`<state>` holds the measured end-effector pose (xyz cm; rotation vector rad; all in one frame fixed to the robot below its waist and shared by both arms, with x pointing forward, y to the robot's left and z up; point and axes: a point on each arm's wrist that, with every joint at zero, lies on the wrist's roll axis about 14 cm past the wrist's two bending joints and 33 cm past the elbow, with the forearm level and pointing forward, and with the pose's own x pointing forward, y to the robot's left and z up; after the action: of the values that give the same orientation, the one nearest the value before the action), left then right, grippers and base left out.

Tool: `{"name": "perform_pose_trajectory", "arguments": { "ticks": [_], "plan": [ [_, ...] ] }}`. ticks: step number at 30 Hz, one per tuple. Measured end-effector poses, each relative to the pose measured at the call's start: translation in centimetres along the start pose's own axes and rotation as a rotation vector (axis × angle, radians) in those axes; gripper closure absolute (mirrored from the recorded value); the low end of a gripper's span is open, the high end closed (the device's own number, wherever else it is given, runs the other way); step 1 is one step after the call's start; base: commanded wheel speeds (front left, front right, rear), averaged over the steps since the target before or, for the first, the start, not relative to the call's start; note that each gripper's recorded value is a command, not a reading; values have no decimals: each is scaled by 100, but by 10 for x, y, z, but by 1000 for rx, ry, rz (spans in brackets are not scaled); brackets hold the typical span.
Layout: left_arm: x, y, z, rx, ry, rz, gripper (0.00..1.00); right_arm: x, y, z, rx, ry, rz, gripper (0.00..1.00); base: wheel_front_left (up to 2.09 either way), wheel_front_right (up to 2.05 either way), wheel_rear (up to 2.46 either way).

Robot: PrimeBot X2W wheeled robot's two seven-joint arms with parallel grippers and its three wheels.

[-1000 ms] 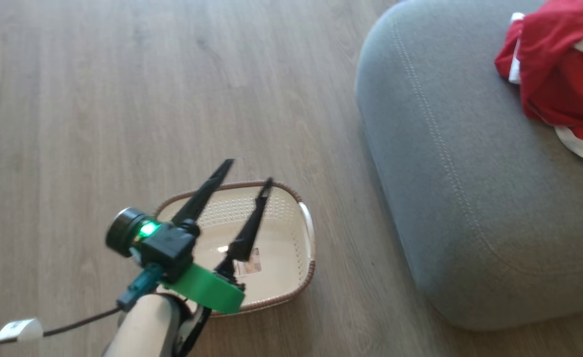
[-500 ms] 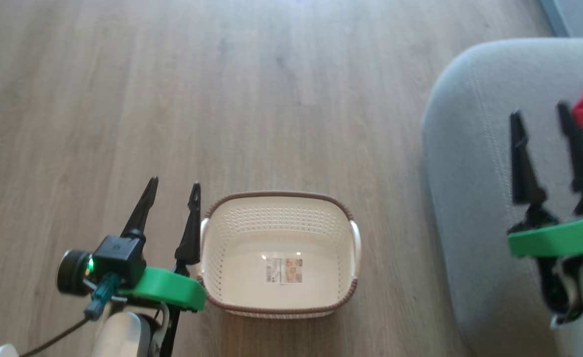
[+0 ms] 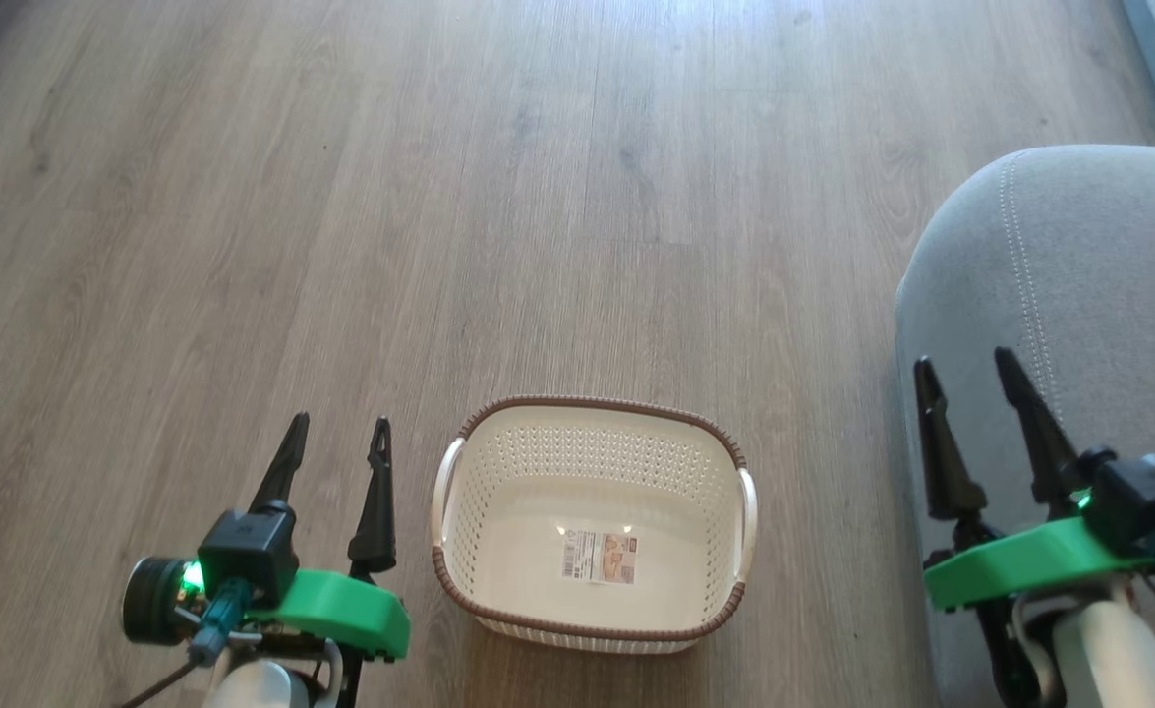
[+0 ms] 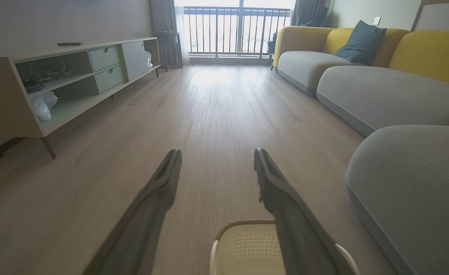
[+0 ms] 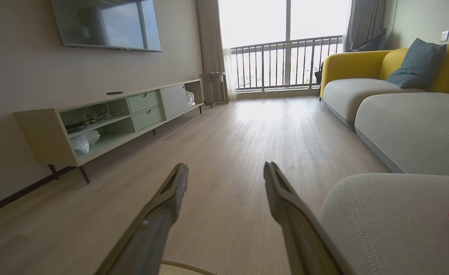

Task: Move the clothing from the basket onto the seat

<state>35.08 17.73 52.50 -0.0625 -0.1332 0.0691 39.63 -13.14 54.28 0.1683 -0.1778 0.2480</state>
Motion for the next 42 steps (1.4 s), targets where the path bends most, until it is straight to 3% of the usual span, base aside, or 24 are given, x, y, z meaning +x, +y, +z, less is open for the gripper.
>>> {"name": "perform_pose_trajectory", "arguments": {
  "ticks": [14, 34, 35, 42],
  "plan": [
    [1, 0, -2, -23, 5, -19, 0, -9, 2, -19, 13, 57, -12, 0, 0, 0, 0],
    [-4, 0, -6, -94, 22, -42, 0, -11, 1, -16, 13, 50, -16, 0, 0, 0, 0],
    [-4, 0, -7, -107, 24, -42, 100, -11, 1, -17, 14, 53, -16, 100, 0, 0, 0],
    [-31, 6, -57, -105, 192, -13, 100, -41, -5, -65, 35, 218, -54, 100, 0, 0, 0]
  ]
}}
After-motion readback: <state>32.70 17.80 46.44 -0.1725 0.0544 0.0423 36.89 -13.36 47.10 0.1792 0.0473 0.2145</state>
